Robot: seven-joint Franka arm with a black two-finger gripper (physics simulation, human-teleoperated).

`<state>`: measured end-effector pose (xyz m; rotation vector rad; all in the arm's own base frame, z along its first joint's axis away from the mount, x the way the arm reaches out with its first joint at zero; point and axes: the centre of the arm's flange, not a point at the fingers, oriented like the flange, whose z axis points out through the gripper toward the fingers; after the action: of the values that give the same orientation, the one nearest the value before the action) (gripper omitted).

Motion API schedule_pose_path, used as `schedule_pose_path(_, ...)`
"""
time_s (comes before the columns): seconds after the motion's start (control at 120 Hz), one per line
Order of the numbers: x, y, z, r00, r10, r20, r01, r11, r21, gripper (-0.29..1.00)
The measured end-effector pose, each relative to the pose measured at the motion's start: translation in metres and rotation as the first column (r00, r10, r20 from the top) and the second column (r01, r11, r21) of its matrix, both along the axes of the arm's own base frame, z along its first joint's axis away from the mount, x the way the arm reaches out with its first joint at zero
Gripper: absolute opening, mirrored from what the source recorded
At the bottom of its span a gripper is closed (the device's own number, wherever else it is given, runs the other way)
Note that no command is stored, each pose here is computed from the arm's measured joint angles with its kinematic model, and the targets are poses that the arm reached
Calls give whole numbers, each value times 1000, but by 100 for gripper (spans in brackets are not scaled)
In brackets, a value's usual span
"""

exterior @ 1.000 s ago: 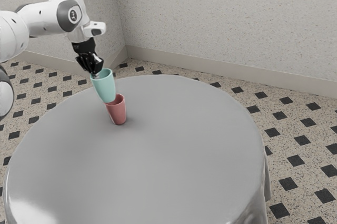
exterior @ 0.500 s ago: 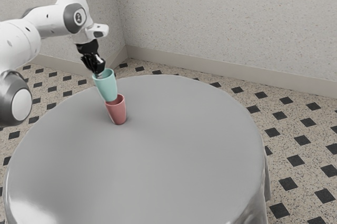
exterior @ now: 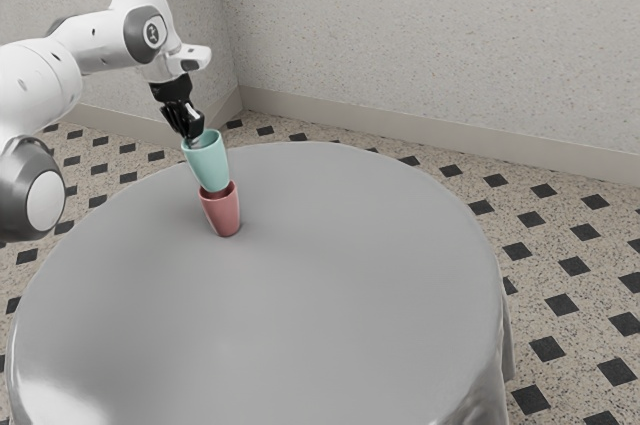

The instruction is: Place the right cup onto the left cup

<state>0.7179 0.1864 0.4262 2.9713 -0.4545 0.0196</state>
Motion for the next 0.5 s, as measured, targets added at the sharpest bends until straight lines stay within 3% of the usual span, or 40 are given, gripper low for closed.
schedule_pose_path(0.5,1,3,-13,1000,-14,-10,14,1000,-4,-8)
